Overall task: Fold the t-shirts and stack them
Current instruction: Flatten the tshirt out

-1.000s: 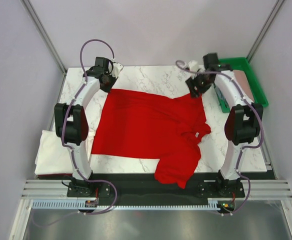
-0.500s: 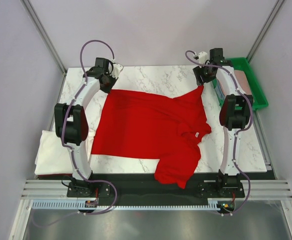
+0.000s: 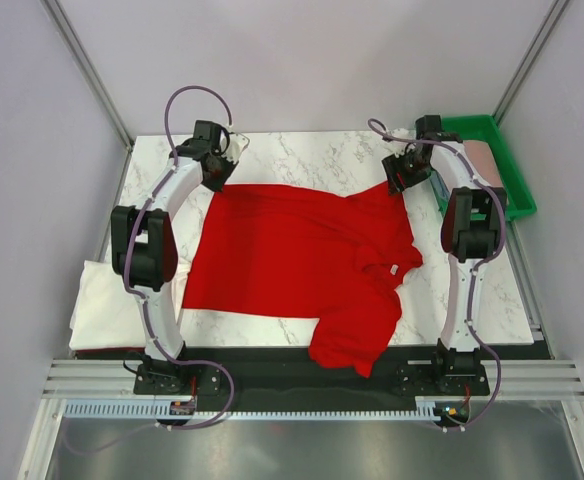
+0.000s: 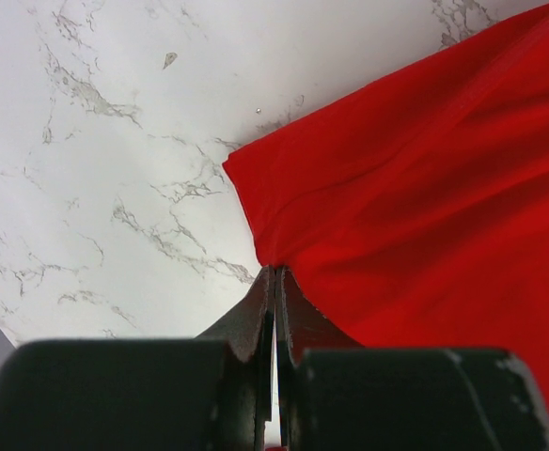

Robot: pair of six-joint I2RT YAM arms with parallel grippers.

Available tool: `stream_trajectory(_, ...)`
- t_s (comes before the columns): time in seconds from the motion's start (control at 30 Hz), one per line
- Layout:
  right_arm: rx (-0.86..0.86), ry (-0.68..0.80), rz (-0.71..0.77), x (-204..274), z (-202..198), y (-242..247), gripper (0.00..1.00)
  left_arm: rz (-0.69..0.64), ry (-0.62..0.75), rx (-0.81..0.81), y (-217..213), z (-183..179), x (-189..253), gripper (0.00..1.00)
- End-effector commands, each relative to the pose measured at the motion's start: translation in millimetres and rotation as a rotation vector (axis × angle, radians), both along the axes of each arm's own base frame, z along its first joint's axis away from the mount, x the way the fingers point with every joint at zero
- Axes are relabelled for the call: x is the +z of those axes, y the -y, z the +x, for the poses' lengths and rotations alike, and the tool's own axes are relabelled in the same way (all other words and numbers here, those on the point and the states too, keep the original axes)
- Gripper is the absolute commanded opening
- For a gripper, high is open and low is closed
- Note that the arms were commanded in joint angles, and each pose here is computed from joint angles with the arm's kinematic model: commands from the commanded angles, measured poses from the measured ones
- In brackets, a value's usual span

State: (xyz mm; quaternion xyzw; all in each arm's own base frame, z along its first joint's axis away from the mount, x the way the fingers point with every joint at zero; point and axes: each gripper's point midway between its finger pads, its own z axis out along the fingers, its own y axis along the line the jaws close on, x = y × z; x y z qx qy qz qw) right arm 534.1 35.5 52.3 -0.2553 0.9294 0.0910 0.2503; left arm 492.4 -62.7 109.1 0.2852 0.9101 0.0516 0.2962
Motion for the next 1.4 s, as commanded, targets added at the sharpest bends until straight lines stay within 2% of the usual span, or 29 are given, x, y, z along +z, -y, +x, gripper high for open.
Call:
stream_trajectory(0.0,0.091,-0.053,0.081,25.5,-36.8,-18.1,0.64,0.004,0.067,-0.015,0.3,3.1,26.5,0.02)
stream_trajectory(0.17,0.101,-0.088,0.106,17.6,-49.5,-22.4,0.61,-0.002,0.059,-0.02,2.7,4.4,22.0,0.02)
stream_trajectory(0.47,0.082,-0.11,0.142,8.3,-41.3,-27.1,0.59,0.008,0.049,-0.02,4.2,1.3,18.3,0.02)
stream_trajectory(0.87,0.081,-0.133,0.1,-7.0,-38.1,-27.2,0.5,0.008,0.053,-0.017,4.5,1.2,19.4,0.02)
stream_trajectory(1.13,0.085,-0.147,0.084,-16.1,-39.1,-28.3,0.5,0.011,0.053,-0.016,4.4,0.8,19.7,0.02)
stream_trajectory(1.37,0.08,-0.131,0.057,-20.7,-31.8,-28.9,0.36,0.016,0.052,-0.018,5.1,1.0,18.5,0.02)
